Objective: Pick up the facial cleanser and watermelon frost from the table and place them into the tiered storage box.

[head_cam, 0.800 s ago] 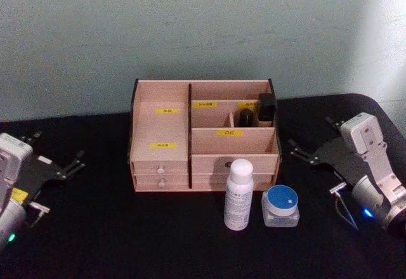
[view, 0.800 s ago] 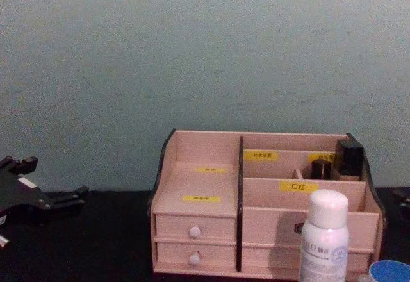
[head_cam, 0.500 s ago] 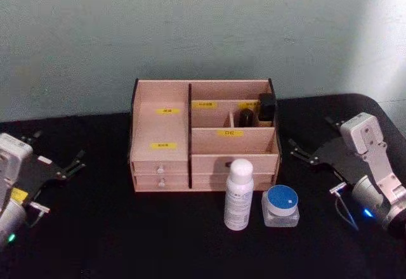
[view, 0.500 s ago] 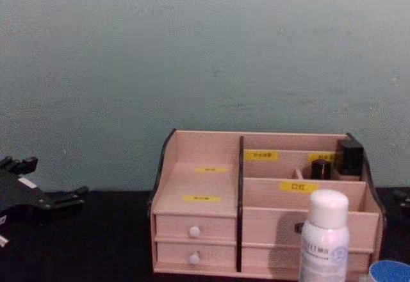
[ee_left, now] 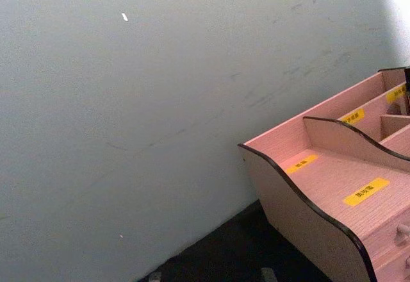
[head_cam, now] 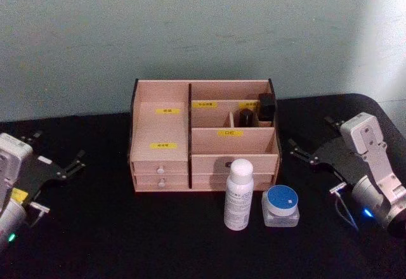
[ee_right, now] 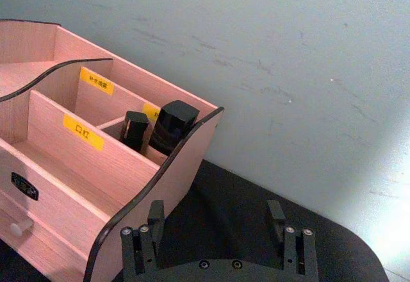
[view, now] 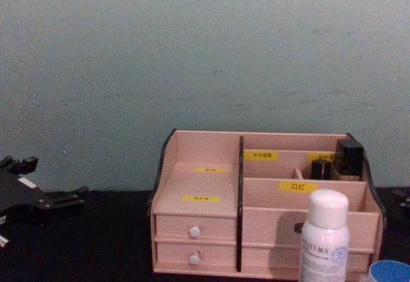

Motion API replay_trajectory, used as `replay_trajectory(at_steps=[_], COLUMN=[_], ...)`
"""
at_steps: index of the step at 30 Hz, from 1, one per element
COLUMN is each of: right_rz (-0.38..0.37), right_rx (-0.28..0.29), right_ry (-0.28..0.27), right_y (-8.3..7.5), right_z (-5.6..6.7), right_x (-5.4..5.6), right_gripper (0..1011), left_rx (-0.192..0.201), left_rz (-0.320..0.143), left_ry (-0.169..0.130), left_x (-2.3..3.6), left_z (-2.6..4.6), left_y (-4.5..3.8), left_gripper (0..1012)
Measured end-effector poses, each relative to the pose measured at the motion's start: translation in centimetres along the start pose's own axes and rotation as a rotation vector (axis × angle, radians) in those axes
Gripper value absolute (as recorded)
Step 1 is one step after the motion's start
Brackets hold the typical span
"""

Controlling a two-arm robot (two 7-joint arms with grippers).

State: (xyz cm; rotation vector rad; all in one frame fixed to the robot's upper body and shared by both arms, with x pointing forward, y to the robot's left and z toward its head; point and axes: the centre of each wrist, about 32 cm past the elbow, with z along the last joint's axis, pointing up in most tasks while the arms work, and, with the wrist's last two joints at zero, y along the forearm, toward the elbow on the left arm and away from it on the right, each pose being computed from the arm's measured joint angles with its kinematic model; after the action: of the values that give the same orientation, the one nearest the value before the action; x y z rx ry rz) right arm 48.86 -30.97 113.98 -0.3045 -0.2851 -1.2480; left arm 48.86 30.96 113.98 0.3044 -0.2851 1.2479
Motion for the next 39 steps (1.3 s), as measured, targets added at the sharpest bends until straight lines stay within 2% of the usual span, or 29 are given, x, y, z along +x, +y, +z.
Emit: replay_trajectory(at_steps=[13,24,33,39], right_rz=[-0.013,-0.019,0.047,0.119], right_rx=[0.003,0.032,0.057,0.070], right_ry=[0.003,0.047,0.098,0.104], right_y=[0.0,-0.8,-3.2,-4.5], right_z=[0.0,0.2,0.6,0.4], right_x=[0.3,0.9,2.3,2.3], right_gripper=[1004,1004,1004,1004], left_rx=[0.000,0.000,0.000,0.000], left_rz=[0.000,0.000,0.000,0.000], left_ry=[0.000,0.000,0.000,0.000], left_x=[0.00,0.00,0.00,0.00], left_z=[0.00,0.00,0.00,0.00], left_y=[0.00,0.00,0.00,0.00], left_gripper=[1001,1001,1001,1001])
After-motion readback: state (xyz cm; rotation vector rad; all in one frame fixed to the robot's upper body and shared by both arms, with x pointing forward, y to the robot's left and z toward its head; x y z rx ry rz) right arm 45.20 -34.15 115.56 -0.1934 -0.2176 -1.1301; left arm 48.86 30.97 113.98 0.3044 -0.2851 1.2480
